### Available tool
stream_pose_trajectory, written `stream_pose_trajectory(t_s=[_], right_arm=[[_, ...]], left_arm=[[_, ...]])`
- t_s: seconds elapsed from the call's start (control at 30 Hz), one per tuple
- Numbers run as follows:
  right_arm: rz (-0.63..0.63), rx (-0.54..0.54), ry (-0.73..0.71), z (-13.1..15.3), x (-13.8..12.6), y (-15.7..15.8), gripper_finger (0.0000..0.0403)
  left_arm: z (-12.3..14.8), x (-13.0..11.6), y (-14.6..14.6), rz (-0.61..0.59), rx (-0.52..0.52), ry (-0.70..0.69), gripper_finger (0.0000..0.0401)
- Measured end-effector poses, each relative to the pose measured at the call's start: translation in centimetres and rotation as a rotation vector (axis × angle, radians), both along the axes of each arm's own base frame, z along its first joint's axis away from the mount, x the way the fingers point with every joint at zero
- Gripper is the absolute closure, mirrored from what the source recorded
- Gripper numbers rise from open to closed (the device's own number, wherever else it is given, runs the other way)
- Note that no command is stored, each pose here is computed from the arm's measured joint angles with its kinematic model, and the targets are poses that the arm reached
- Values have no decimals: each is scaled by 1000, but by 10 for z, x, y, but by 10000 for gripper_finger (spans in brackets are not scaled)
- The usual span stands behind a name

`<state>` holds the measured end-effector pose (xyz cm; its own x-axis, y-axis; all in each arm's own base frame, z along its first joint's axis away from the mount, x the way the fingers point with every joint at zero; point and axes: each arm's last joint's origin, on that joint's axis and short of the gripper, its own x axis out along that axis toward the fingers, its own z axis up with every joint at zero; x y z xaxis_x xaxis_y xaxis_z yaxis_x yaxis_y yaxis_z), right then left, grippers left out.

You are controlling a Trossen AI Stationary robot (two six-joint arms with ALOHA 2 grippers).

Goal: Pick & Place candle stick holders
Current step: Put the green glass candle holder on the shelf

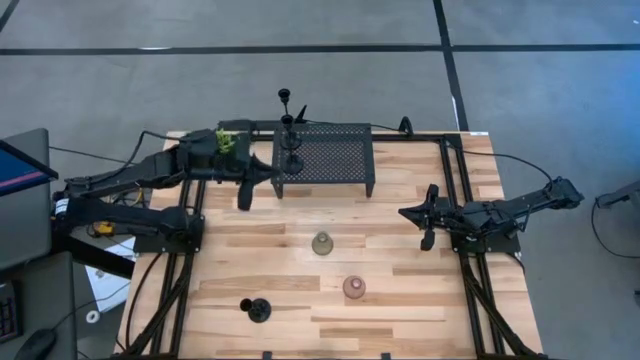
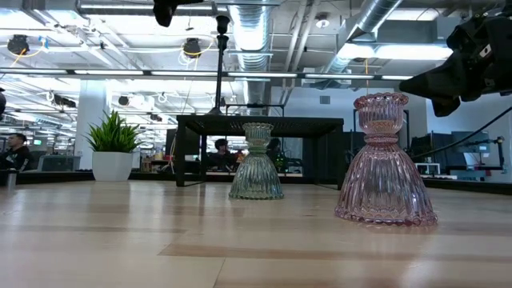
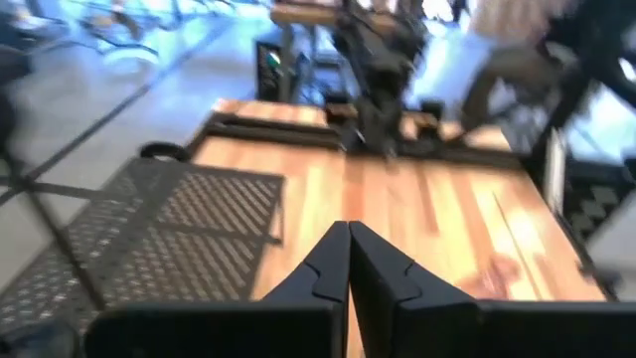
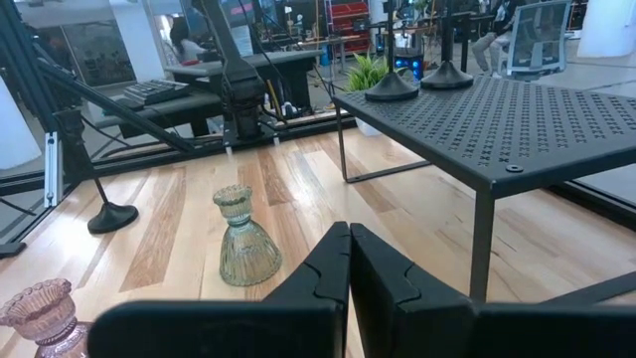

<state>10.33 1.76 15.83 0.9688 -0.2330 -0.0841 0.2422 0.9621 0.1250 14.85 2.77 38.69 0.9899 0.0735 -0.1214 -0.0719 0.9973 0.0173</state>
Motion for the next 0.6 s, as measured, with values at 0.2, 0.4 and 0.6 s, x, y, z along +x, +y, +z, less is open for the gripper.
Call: stream_pose_trajectory(t_s=[0.2,0.4,0.6], right_arm=[[18,27,-5,0,0,1,403],[68,51,-46,4,1,2,403],[75,52,-47,4,1,2,403]], left_arm=[[-4,3,-26,-194,168,34,397],[-17,4,-35,-183,240,86,398],[-65,2,-34,-163,230,118,398]])
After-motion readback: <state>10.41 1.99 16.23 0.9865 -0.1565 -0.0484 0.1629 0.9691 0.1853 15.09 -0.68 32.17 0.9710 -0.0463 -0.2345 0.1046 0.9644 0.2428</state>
